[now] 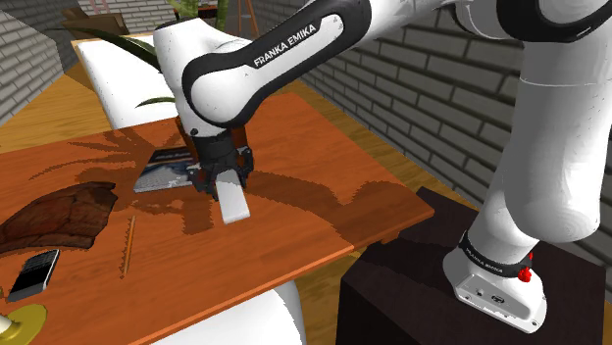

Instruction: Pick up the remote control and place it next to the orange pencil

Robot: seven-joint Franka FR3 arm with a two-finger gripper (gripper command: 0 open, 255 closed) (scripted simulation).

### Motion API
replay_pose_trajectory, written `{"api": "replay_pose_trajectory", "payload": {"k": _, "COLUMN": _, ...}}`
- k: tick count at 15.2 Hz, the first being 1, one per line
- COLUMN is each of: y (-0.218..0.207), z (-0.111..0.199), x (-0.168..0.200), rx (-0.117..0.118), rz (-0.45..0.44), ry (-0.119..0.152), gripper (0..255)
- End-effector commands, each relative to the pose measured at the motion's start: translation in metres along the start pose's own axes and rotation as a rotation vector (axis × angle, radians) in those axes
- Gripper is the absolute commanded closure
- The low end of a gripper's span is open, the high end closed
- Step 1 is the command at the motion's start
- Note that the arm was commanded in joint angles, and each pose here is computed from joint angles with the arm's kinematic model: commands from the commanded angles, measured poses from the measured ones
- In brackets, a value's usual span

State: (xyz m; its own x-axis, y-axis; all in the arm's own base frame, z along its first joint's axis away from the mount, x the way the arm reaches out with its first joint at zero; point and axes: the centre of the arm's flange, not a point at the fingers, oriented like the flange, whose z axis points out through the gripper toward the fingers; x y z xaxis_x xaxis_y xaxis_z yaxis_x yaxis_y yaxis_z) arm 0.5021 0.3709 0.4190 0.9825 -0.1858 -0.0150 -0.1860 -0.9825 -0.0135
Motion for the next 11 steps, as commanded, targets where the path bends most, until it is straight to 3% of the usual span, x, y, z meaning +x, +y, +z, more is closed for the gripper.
{"api": "replay_pose_trajectory", "payload": {"k": 1, "y": -0.026, "z": -0.003, "x": -0.008, "rx": 0.005, "rz": 0.001, "ry": 0.006, "gripper": 255}}
{"api": "replay_pose_trajectory", "payload": {"k": 3, "y": -0.044, "z": -0.002, "x": -0.014, "rx": 0.005, "rz": 0.001, "ry": 0.006, "gripper": 255}}
{"api": "replay_pose_trajectory", "payload": {"k": 11, "y": -0.043, "z": 0.040, "x": -0.013, "rx": 0.005, "rz": 0.001, "ry": 0.006, "gripper": 255}}
